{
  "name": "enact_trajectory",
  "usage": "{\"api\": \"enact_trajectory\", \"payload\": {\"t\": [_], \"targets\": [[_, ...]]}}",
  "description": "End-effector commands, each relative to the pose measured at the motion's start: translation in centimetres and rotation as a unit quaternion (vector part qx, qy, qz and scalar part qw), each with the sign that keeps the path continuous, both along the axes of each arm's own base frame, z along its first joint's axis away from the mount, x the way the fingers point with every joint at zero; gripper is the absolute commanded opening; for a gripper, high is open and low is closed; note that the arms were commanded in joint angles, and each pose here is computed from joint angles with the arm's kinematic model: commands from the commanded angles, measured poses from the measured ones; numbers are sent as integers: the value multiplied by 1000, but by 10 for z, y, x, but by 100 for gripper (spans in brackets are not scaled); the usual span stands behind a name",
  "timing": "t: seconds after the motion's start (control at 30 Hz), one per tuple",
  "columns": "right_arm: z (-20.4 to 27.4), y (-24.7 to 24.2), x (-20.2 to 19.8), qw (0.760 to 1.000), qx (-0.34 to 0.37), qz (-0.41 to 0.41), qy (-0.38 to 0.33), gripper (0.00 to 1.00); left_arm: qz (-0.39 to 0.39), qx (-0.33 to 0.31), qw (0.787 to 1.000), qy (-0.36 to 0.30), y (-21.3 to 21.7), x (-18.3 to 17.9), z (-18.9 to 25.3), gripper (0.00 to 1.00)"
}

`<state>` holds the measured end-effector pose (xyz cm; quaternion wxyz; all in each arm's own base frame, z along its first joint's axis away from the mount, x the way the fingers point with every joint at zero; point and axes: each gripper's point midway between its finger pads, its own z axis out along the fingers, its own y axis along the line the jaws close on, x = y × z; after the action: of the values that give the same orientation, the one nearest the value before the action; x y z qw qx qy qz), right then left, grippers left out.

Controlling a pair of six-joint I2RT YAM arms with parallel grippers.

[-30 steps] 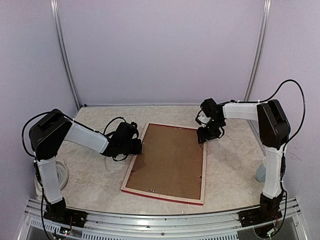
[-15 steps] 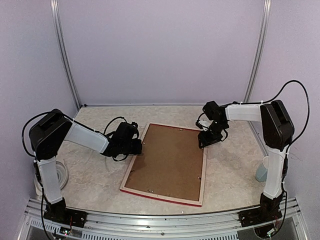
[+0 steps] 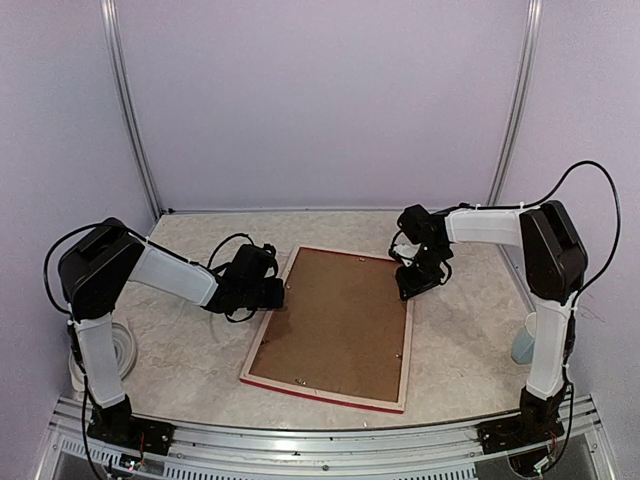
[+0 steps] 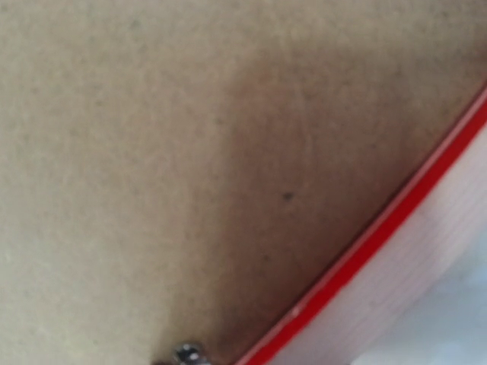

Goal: Put the photo into the frame
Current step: Press the fastener onto the backboard.

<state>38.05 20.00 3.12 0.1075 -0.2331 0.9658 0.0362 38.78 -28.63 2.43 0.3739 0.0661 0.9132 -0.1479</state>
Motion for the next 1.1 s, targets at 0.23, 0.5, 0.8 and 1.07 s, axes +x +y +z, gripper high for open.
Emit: {"api": "enact_trajectory", "payload": {"t": [0.23,0.5,0.8,1.07], "targets": [[-3,-3,-6,997,-77,21,-14,33,-39,53,992,104,8,-44,-61,9],[-10,0,-1,994,-100,27,-31,25,-47,55,992,106,4,-46,-64,8],[-7,-7,10,989,-132,54,-47,65,-53,57,991,106,3,-46,-64,3],[-14,-10,23,988,-120,90,-31,69,-57,56,991,106,2,-47,-63,3]]}}
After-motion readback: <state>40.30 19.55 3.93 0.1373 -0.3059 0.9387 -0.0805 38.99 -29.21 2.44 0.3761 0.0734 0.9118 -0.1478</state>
